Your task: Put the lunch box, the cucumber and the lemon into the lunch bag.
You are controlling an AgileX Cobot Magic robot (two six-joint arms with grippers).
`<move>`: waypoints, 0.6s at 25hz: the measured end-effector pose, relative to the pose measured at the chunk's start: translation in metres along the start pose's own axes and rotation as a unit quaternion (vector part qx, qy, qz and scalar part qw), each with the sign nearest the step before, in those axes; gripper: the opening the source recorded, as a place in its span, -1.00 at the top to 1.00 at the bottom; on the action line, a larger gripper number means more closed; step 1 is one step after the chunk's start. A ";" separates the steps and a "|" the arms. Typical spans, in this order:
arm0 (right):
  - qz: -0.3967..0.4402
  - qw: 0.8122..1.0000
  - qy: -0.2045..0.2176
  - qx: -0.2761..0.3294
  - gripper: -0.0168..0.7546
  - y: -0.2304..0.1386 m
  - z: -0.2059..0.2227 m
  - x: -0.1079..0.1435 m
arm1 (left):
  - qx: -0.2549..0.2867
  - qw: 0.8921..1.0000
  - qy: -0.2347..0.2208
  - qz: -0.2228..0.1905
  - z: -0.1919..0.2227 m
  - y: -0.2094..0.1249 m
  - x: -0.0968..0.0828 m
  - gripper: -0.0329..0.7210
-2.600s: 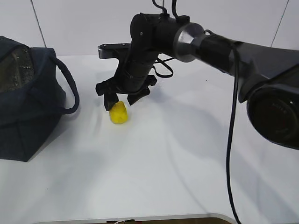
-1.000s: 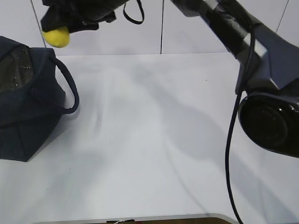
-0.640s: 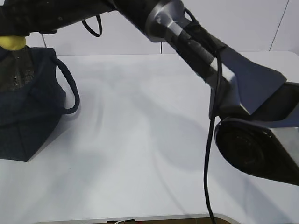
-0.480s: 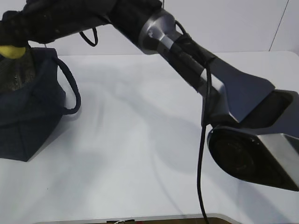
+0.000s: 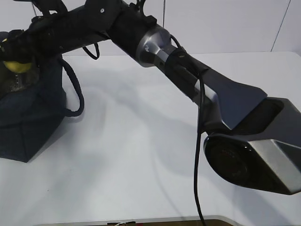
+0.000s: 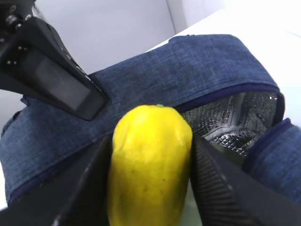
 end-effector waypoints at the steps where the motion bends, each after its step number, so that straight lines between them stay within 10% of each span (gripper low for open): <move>1: -0.002 1.000 0.000 0.001 -0.19 0.000 0.000 0.000 | 0.000 1.000 0.000 0.000 0.000 0.000 0.000 0.95; 15: -0.039 0.995 -0.053 0.079 -0.55 -0.010 -0.015 -0.009 | 0.015 1.000 -0.010 0.021 0.011 -0.002 -0.016 0.95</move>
Point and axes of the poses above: a point on each arm's last joint axis where the gripper is mounted, z pointing out along that axis toward the gripper, x along the wrist's bending axis when the last joint is at zero, y = z × x, the point moved 6 cm from there along z, pointing out along that axis toward the gripper, and after that the axes turned 2 degrees about z, right-handed, at the moved point
